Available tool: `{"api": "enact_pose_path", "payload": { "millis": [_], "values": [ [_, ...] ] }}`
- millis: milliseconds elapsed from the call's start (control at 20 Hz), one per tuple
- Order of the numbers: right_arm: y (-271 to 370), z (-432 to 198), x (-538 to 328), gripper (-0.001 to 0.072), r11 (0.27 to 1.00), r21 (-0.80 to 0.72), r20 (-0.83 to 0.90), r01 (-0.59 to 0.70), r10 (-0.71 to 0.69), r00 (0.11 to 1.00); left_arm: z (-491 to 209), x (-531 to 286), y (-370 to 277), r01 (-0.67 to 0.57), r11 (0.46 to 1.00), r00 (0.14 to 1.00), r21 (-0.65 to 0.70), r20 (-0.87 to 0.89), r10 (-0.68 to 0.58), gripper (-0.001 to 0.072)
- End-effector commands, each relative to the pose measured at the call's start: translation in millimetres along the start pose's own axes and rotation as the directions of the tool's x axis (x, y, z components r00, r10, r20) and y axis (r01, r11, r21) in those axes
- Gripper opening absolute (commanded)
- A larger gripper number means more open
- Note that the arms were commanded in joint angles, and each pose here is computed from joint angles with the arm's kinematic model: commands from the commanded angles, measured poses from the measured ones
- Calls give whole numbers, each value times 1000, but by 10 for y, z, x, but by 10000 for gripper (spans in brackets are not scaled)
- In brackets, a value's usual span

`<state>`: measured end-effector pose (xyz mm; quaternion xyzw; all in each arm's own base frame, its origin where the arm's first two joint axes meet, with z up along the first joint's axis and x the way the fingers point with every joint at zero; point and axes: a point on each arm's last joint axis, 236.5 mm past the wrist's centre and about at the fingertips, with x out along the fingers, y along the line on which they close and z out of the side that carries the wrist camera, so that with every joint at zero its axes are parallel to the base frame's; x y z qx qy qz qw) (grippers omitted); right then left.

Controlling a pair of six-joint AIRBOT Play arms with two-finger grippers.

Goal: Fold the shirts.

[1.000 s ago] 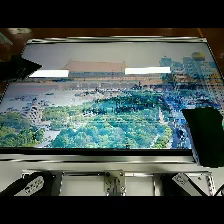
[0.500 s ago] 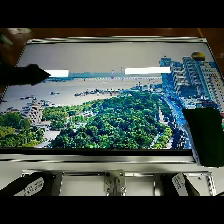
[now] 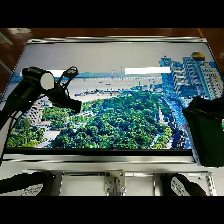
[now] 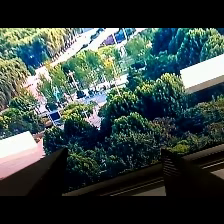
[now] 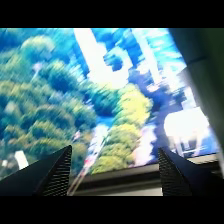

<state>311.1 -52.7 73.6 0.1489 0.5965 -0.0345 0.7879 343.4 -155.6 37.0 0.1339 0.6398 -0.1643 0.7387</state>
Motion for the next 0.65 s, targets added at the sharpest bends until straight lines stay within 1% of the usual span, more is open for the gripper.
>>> {"api": "enact_pose_path", "payload": {
  "millis": [0, 600],
  "values": [
    [335, -187, 201, 666, 997, -54, -126, -53, 46, 991, -74, 96, 5, -56, 998, 997, 35, -57, 58, 711],
    [393, -203, 206, 666, 996, -73, -130, -58, 48, 990, -69, 114, 7, -58, 998, 996, 25, -59, 59, 712]
  ]
}}
